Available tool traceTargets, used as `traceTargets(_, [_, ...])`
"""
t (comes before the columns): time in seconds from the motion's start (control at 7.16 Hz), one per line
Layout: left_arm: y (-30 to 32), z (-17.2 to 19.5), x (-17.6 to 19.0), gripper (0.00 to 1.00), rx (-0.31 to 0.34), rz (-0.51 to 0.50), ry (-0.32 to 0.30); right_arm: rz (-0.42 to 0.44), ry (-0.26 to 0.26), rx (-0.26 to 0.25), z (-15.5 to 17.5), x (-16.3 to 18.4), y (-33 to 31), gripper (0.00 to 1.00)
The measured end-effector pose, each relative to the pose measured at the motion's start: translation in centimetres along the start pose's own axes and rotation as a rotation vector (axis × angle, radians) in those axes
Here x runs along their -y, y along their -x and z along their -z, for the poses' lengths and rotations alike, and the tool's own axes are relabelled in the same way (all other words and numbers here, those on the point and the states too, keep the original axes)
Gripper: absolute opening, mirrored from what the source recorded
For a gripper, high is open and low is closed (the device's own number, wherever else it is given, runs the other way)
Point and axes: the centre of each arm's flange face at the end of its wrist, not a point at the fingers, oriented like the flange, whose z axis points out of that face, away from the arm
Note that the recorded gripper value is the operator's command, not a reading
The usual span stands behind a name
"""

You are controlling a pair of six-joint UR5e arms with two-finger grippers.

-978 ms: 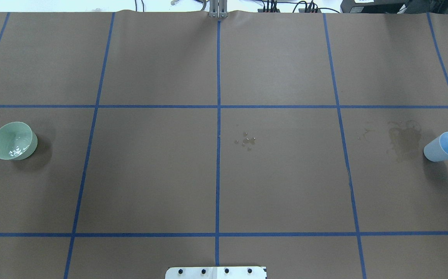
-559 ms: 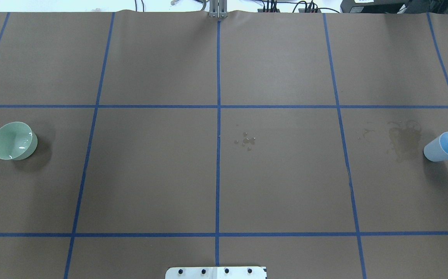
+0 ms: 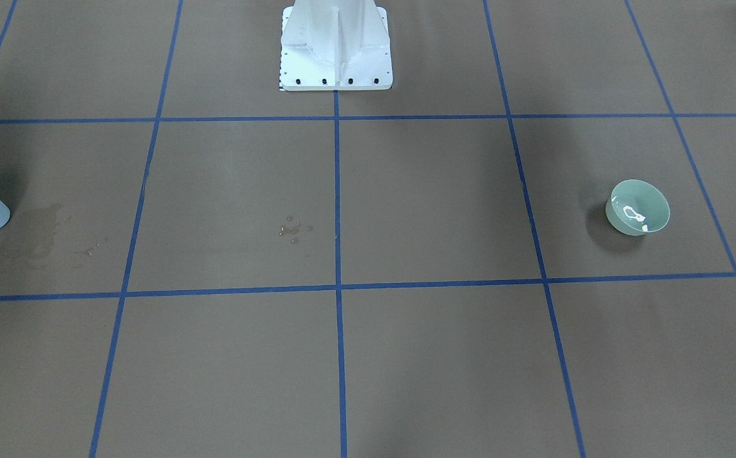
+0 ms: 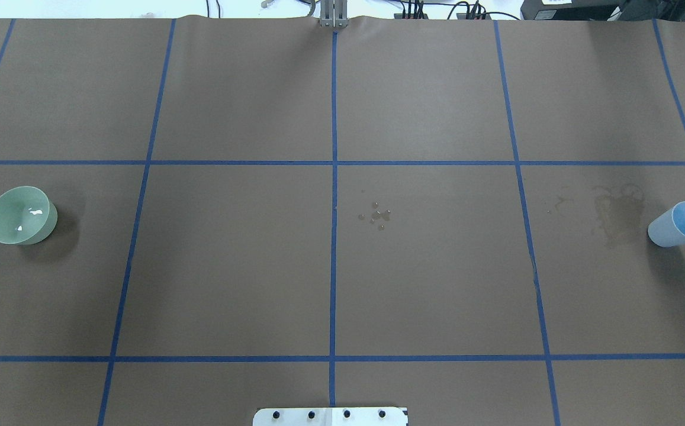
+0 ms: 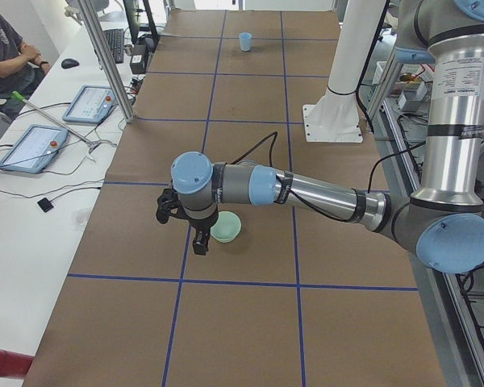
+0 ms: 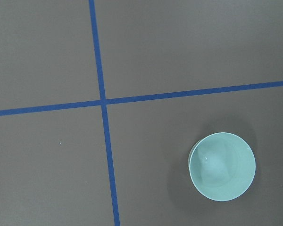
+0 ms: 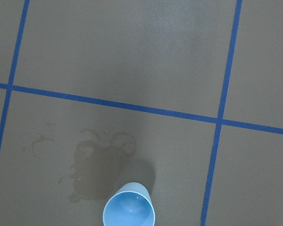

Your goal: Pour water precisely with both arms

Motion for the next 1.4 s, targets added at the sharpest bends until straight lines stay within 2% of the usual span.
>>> traceTargets(0.42, [0.8,0.1,-0.7,1.00,0.059,0.009,0.005,-0.032,-0.002,-0.002,0.1,-0.7,-1.4,0.99])
traceTargets(1.4, [0.6,-0.1,-1.0,1.00,0.058,0.032,0.011,-0.066,0.012,0.005,-0.9,-3.1,-3.0,0.99])
